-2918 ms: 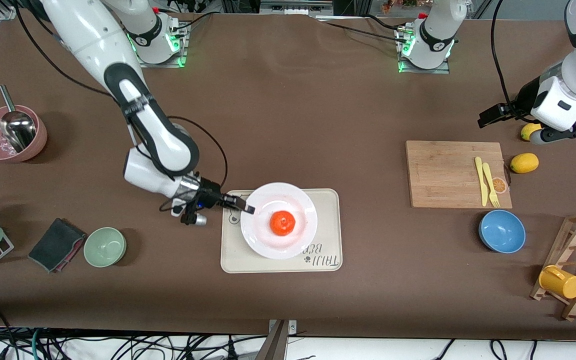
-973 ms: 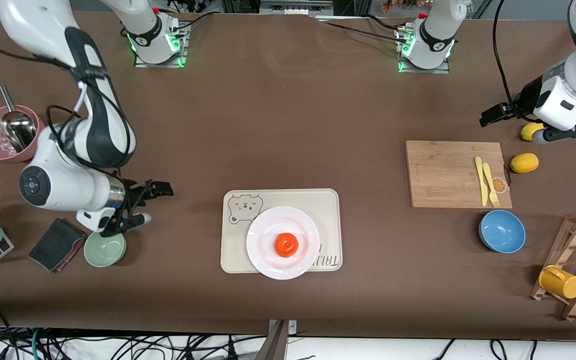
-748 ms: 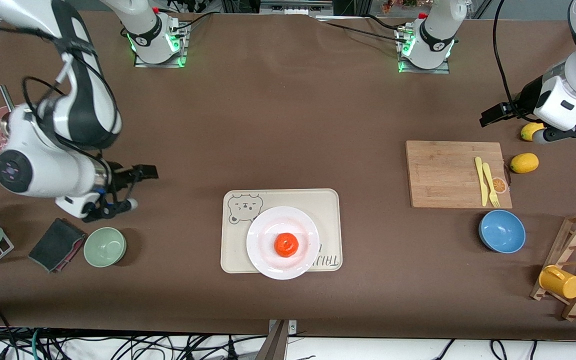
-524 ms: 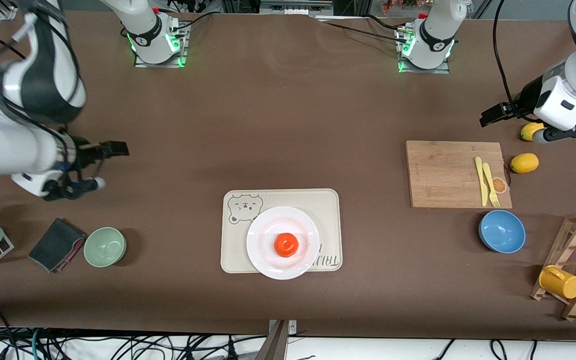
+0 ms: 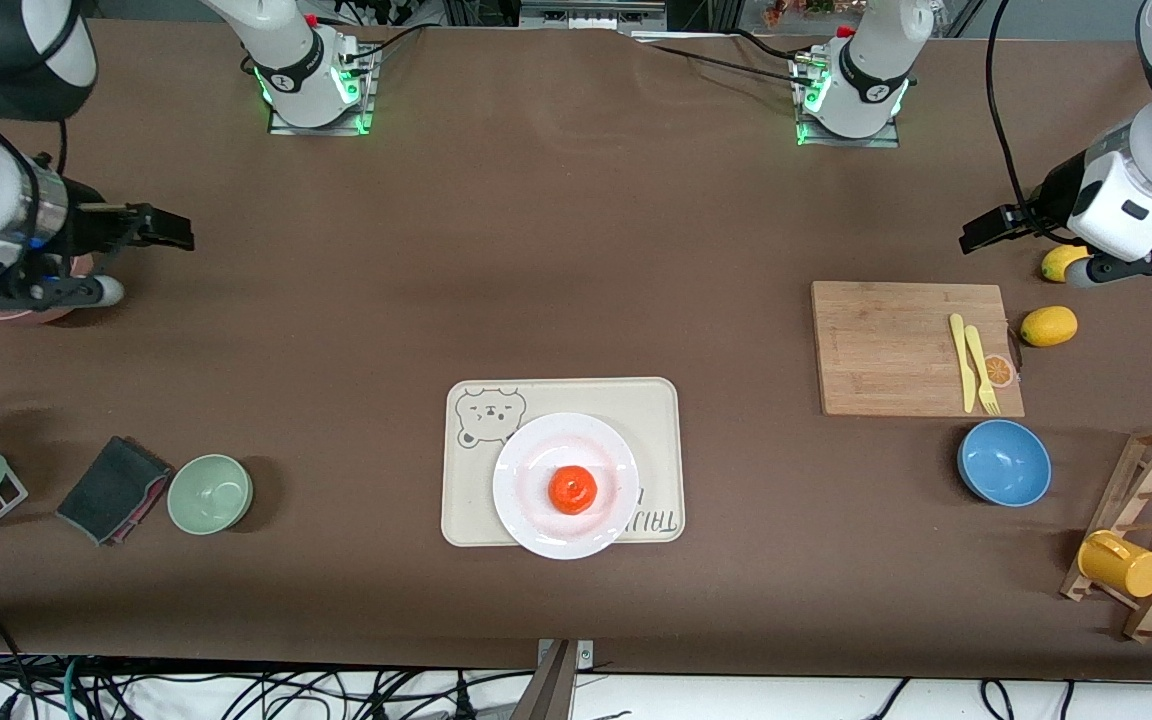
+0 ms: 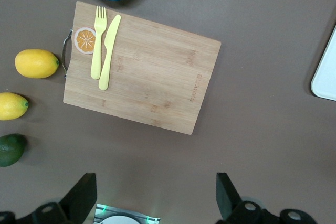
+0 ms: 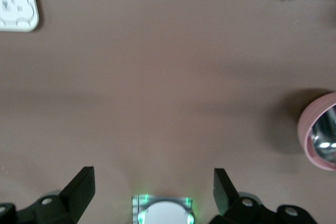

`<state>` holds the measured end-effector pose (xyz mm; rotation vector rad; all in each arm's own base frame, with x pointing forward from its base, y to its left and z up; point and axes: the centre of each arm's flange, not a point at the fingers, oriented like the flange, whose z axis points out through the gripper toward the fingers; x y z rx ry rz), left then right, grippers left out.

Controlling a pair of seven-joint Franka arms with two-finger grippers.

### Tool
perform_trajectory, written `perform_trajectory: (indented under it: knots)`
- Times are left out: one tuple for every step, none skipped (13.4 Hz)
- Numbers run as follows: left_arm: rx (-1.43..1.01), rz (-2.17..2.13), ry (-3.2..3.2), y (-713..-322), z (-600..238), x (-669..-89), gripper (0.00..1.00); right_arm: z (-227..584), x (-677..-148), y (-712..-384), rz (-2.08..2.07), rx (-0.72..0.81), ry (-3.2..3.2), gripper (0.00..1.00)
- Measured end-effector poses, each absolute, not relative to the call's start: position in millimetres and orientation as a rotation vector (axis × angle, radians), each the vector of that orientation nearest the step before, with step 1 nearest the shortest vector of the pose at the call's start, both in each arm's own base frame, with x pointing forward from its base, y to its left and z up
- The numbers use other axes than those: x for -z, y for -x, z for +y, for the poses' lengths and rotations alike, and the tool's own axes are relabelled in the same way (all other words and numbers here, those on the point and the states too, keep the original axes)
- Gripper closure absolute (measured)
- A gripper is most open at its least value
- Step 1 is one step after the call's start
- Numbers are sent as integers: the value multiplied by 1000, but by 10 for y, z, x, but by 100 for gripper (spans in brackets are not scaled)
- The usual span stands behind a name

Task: Place orange and plate with both arms

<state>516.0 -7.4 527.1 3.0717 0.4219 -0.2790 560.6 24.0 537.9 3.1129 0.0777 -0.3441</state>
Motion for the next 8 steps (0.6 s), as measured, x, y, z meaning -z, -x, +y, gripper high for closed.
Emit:
perform_trajectory:
  knots:
    - [279, 422, -3072, -5160, -75, -5271, 0, 186, -5450, -5616, 64, 290, -3119, 0]
    - [279, 422, -3072, -5160, -75, -5271, 0, 149, -5495, -5620, 55, 259, -3122, 0]
    - [279, 422, -3072, -5160, -75, -5271, 0, 134, -5515, -5619, 51, 247, -3124, 0]
    - [279, 422, -3072, -5160, -75, -5271, 0, 137, -5519, -5617, 52, 246, -3124, 0]
    - [279, 422, -3072, -5160, -75, -5271, 0, 148, -5518, -5615, 55, 249, -3124, 0]
    - [279, 422, -3072, -5160, -75, -5271, 0, 159, -5517, -5611, 58, 253, -3123, 0]
    - [279, 422, -3072, -5160, -75, -5271, 0, 166, -5517, -5605, 60, 259, -3123, 0]
    - [279, 422, -3072, -5160, -75, -5271, 0, 169, -5517, -5598, 61, 265, -3122, 0]
